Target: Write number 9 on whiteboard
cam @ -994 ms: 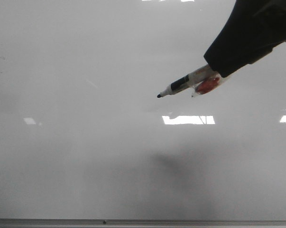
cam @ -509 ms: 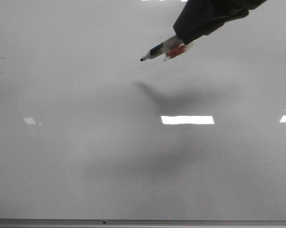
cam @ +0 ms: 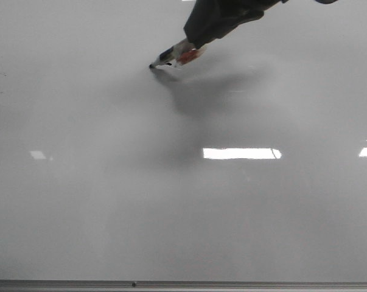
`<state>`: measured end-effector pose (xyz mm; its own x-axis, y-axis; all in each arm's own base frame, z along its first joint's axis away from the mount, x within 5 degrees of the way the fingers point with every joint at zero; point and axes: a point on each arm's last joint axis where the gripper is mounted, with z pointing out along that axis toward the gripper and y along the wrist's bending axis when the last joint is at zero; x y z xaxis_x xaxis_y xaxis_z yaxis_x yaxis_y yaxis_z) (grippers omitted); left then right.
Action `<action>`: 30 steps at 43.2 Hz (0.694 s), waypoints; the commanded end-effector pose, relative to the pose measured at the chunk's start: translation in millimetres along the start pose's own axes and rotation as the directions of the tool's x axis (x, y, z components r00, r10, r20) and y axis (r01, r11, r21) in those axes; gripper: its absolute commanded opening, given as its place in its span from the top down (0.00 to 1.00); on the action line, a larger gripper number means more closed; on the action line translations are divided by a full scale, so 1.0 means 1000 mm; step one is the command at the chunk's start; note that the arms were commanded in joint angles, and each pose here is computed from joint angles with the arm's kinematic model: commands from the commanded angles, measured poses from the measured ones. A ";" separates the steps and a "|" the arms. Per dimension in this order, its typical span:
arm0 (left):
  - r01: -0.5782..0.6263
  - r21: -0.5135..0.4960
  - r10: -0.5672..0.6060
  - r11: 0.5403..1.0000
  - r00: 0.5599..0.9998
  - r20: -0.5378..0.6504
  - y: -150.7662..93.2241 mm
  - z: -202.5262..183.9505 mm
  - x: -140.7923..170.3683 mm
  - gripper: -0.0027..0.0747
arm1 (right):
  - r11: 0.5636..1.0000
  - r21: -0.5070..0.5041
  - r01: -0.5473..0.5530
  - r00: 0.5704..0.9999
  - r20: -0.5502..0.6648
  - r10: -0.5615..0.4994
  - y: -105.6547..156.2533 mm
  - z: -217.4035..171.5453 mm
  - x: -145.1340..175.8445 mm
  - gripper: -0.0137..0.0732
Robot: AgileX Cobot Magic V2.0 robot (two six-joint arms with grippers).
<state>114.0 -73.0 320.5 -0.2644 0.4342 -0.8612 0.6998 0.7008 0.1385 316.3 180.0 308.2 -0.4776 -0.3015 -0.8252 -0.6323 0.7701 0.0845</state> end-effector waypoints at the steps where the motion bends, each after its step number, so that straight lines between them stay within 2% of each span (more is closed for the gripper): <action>1: 0.023 -0.034 -0.020 0.999 0.997 0.080 0.004 -0.004 -0.013 0.99 | 1.000 0.003 0.008 0.998 0.058 -0.008 0.003 -0.001 -0.016 0.92; 7: 0.023 -0.034 -0.020 0.999 0.997 0.080 0.004 -0.004 -0.013 0.99 | 0.999 -0.032 -0.004 1.000 -0.029 0.003 0.001 0.008 -0.004 0.91; 12: 0.023 -0.034 -0.020 0.999 0.997 0.080 0.004 -0.004 -0.013 0.99 | 0.999 -0.022 -0.027 0.998 -0.057 0.025 -0.009 0.005 0.002 0.91; 19: 0.023 -0.034 -0.020 0.999 0.997 0.080 0.004 -0.004 -0.013 0.99 | 0.998 0.027 -0.057 0.998 -0.020 0.057 -0.027 -0.013 -0.003 0.91; 30: 0.023 -0.034 -0.020 0.999 0.997 0.080 0.004 -0.004 -0.013 0.99 | 0.995 0.085 -0.051 0.995 0.094 0.043 -0.031 -0.035 -0.018 0.91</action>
<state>114.0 -73.0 320.5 -0.2644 0.4342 -0.8612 0.6998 0.7008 0.1385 318.7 153.1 306.2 -0.5710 -0.2998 -0.7643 -0.6085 0.7795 0.1489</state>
